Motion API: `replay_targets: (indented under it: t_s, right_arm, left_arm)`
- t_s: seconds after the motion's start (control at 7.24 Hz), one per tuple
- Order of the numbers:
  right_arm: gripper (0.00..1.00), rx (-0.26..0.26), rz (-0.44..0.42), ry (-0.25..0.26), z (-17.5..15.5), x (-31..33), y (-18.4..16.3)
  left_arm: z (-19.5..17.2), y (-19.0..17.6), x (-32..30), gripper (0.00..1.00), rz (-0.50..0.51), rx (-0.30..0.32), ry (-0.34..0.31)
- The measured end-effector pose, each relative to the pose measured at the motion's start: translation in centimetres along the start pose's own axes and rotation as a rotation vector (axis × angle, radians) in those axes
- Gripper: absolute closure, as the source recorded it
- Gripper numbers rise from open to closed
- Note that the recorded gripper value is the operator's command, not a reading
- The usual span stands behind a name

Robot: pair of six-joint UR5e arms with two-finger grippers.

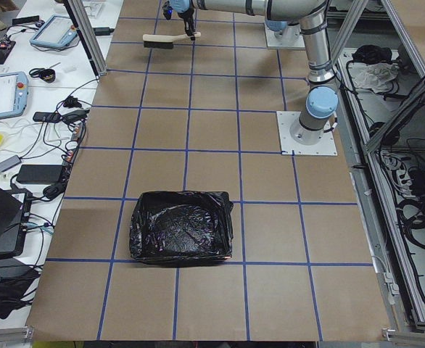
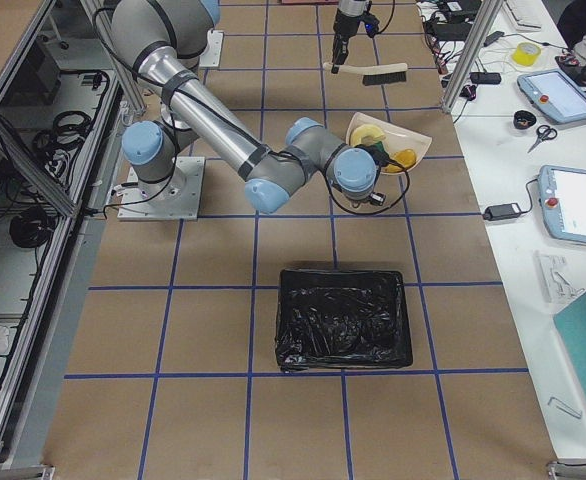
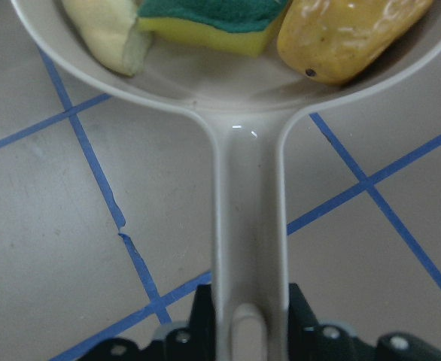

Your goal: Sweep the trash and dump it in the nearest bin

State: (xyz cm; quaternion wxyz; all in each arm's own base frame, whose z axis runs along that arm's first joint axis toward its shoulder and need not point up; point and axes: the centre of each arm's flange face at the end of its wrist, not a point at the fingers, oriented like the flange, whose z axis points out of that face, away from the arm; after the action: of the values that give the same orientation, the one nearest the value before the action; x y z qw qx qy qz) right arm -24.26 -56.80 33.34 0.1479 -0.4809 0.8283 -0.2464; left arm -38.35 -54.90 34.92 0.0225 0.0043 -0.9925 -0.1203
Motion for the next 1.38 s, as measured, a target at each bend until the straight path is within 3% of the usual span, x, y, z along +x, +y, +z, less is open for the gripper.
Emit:
replay_targets:
  t_s: [0.28, 0.55, 0.97, 1.38]
  right_arm:
    - [0.84, 0.076, 0.021, 0.024, -1.1, 0.0, 0.0]
    - [0.85, 0.078, 0.017, 0.056, -3.0, 0.5, -0.1]
    - [0.87, -0.01, -0.017, 0.078, -6.0, 1.1, 2.1]
    - [0.9, -0.149, -0.087, 0.037, -10.5, 1.3, 5.6]
  left_arm:
    - [4.3, 5.4, -2.7, 1.0, -0.003, -0.062, -0.032]
    - [7.2, 10.0, -3.9, 1.0, 0.009, -0.096, -0.047]
    - [9.6, 14.2, -2.4, 1.0, 0.062, -0.12, -0.068]
    - [12.5, 14.8, -2.2, 1.0, 0.079, -0.113, -0.07]
